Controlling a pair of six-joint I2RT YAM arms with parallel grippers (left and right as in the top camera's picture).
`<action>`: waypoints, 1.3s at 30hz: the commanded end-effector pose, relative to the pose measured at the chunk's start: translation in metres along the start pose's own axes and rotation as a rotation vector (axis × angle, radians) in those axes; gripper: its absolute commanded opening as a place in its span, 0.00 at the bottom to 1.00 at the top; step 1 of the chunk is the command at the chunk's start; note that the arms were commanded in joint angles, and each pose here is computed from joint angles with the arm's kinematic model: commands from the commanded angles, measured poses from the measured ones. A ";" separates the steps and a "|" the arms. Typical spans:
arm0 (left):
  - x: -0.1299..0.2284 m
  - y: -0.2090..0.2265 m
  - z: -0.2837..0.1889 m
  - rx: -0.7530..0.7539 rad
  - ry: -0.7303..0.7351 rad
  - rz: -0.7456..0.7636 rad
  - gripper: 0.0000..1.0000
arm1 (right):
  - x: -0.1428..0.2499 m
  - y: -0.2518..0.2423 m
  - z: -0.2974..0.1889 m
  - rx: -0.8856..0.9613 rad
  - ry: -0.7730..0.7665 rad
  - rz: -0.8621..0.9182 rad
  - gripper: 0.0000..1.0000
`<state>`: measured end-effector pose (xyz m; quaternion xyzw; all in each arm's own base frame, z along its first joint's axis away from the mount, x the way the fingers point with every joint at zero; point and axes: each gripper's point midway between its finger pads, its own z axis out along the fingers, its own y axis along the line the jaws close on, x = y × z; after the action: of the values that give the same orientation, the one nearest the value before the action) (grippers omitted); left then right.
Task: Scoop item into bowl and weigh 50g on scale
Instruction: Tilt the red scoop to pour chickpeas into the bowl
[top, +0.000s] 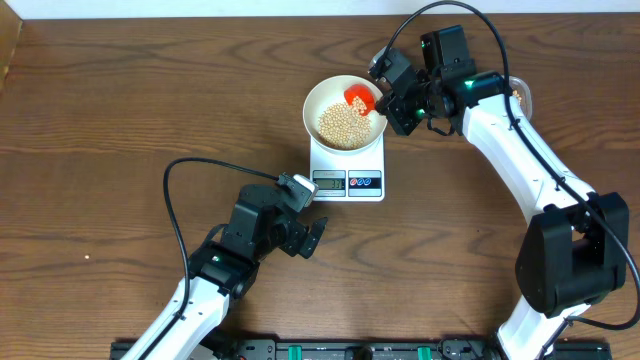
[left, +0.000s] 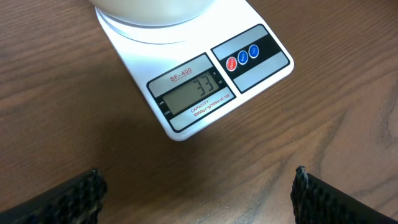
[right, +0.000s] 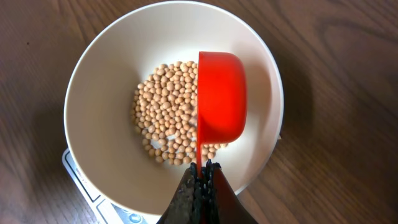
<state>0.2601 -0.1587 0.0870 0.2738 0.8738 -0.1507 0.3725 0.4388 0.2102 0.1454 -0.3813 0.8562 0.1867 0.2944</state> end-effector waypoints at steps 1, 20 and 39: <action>0.001 0.003 0.001 -0.014 0.004 -0.014 0.97 | -0.016 0.005 -0.013 0.009 -0.041 -0.040 0.01; 0.001 0.003 0.001 -0.014 0.004 -0.014 0.97 | -0.020 0.013 -0.013 -0.036 -0.062 -0.033 0.01; 0.001 0.003 0.001 -0.014 0.004 -0.014 0.97 | -0.022 0.013 -0.014 -0.038 -0.074 -0.031 0.01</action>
<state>0.2601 -0.1587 0.0870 0.2738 0.8738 -0.1507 0.3725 0.4379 0.2162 0.1498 -0.3854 0.8483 0.2038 0.3006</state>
